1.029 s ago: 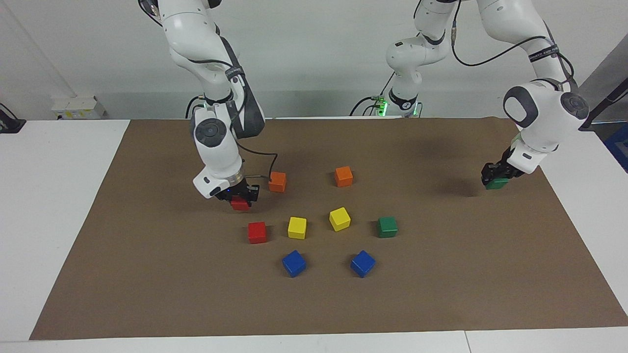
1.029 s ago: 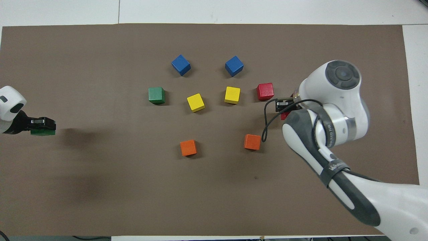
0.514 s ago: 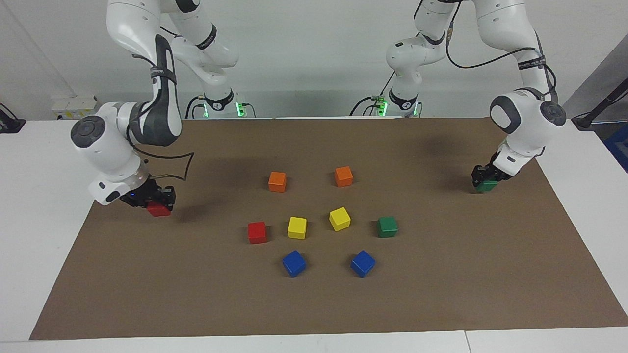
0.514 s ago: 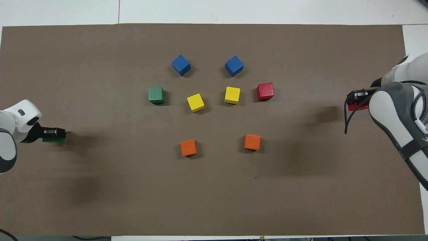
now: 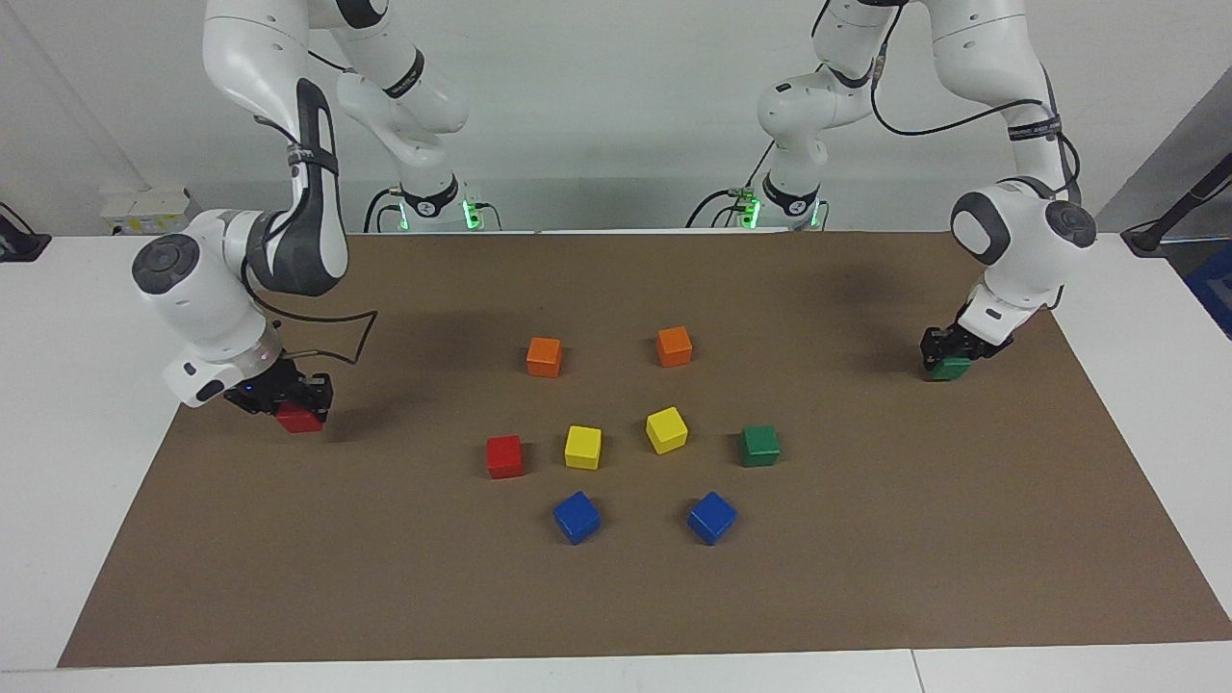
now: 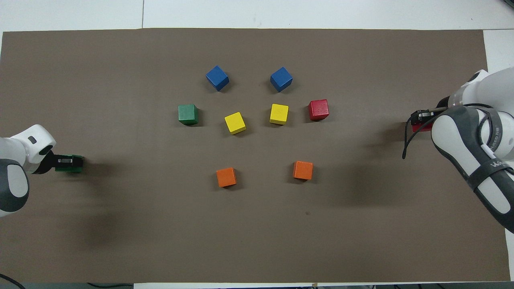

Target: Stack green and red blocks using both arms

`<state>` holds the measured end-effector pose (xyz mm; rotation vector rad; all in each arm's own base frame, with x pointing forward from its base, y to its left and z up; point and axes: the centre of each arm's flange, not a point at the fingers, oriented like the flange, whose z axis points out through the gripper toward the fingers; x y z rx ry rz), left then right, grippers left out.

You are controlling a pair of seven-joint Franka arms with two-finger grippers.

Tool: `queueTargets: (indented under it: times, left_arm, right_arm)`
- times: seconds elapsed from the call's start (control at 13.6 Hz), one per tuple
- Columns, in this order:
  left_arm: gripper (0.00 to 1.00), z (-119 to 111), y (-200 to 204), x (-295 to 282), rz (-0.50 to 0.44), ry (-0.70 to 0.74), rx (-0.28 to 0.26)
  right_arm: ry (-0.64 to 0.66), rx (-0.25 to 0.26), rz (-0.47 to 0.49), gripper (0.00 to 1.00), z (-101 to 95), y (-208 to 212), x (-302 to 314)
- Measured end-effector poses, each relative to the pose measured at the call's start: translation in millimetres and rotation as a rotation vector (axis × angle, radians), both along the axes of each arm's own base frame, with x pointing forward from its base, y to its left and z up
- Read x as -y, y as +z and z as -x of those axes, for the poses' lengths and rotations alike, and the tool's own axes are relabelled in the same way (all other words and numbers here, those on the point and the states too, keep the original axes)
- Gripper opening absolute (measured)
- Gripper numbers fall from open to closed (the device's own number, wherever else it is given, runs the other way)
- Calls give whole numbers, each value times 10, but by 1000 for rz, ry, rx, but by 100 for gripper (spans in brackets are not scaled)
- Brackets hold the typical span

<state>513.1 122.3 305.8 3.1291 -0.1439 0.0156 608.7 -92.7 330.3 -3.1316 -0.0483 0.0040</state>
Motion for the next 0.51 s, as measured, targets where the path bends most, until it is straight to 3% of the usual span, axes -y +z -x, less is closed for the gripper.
queueTargets:
  times: [0.37, 0.51]
  left_arm:
    - [58, -8, 4, -29, -5, -63, 15]
    - [78, -25, 27, -36, -7, -74, 21]
  right_arm:
    - [-3, 10, 0, 55, 4, -123, 17]
    - [-6, 19, 1, 55, 30, -171, 57]
